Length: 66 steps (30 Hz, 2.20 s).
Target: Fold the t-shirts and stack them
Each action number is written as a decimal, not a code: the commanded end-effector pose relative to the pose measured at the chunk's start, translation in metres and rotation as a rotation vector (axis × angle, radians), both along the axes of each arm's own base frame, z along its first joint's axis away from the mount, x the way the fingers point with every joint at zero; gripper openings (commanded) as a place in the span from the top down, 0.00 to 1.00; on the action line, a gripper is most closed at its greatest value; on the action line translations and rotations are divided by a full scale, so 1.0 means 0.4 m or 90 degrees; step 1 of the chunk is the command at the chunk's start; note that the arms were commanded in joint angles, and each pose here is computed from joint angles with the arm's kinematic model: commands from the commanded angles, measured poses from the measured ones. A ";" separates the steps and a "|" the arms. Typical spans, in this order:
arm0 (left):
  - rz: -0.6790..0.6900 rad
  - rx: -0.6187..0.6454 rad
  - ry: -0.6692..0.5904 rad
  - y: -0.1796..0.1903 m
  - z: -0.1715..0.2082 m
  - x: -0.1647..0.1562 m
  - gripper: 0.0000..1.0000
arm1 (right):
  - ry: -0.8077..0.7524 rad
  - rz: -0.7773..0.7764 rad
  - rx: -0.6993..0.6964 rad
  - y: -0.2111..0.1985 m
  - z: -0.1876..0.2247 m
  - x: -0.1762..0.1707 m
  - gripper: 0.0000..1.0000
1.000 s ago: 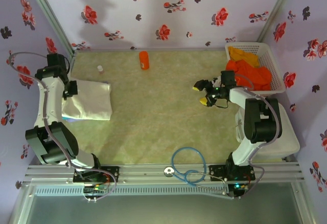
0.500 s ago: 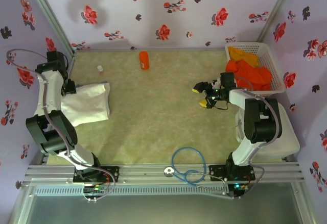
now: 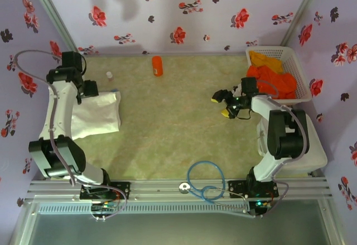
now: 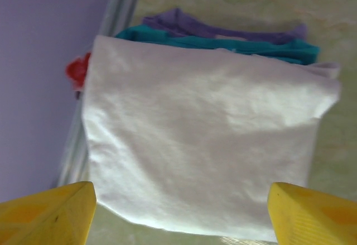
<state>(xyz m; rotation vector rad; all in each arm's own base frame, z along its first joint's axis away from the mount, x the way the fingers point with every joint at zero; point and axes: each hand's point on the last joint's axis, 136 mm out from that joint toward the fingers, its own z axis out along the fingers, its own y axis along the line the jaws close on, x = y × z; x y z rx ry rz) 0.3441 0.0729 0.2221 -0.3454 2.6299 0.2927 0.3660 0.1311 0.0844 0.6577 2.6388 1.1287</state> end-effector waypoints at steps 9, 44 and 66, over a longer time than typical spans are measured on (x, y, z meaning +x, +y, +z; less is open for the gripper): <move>-0.047 -0.061 -0.269 -0.075 -0.045 0.069 0.00 | -0.190 -0.114 -0.391 -0.237 0.144 0.019 0.01; -0.165 0.028 -0.460 -0.132 -0.318 0.135 0.00 | -0.505 -0.202 -0.664 -0.410 0.012 0.062 0.01; -0.250 0.005 -0.476 -0.189 -0.316 0.126 0.00 | -0.617 -0.026 -0.495 -0.288 0.015 0.070 0.01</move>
